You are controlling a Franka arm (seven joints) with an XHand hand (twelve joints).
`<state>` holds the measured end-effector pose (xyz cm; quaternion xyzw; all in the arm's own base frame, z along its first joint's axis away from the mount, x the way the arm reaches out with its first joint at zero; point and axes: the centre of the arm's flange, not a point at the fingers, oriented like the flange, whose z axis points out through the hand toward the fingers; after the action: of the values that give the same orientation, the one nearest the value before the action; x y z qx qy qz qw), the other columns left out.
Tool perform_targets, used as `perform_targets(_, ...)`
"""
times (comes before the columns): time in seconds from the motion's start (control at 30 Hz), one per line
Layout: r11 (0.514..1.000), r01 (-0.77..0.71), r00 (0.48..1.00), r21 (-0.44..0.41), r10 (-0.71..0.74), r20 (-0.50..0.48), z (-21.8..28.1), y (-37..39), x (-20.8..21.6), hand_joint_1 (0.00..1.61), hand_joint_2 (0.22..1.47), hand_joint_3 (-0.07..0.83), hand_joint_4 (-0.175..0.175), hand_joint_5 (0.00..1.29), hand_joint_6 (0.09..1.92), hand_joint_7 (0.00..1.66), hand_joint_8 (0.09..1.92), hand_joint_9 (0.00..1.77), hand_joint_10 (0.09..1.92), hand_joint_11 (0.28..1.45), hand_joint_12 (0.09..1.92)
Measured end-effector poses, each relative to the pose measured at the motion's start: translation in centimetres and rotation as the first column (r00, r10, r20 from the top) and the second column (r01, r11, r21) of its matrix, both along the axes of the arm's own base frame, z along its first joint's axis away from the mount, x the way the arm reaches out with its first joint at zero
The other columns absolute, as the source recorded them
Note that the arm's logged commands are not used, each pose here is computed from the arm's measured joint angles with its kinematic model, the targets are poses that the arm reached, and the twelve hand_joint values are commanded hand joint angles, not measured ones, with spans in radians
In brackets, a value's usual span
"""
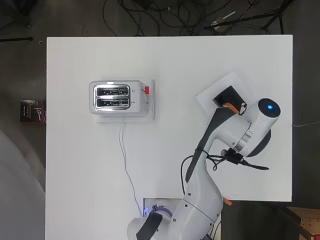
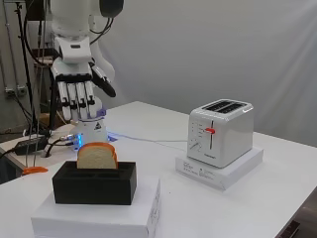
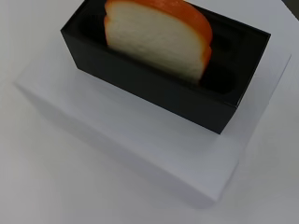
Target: Teleoperate dual arm-hand system to toast a bread
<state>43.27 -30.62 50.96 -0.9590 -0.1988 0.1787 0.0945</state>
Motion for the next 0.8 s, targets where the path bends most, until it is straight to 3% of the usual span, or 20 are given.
perform_targets(0.2, 0.999, 0.018, 0.999, 0.045, -0.016, -0.045, -5.4, -2.8, 0.7, 0.19, 1.05, 0.012, -0.068, 0.42, 0.09, 0.53, 0.09, 0.65, 0.09, 0.43, 0.09)
perform_targets(0.4, 0.999, -0.010, 1.000, 0.048, 0.010, 0.004, -6.2, -3.3, 1.8, 0.24, 1.05, 0.003, -0.062, 0.41, 0.09, 0.49, 0.09, 0.55, 0.09, 0.40, 0.09)
perform_targets(0.7, 0.987, -0.140, 0.990, 0.079, 0.142, -0.019, -10.8, -4.2, 4.0, 0.33, 0.98, -0.018, -0.071, 0.33, 0.09, 0.43, 0.09, 0.49, 0.09, 0.39, 0.09)
perform_targets(0.73, 0.984, -0.159, 0.987, 0.075, 0.161, -0.021, -10.9, -4.3, 4.1, 0.36, 0.97, -0.014, -0.067, 0.36, 0.09, 0.45, 0.09, 0.51, 0.09, 0.39, 0.09)
perform_targets(0.8, 0.977, -0.197, 0.980, 0.081, 0.199, -0.016, -11.2, -4.5, 4.3, 0.47, 0.97, -0.004, -0.026, 0.47, 0.09, 0.54, 0.09, 0.58, 0.09, 0.40, 0.09)
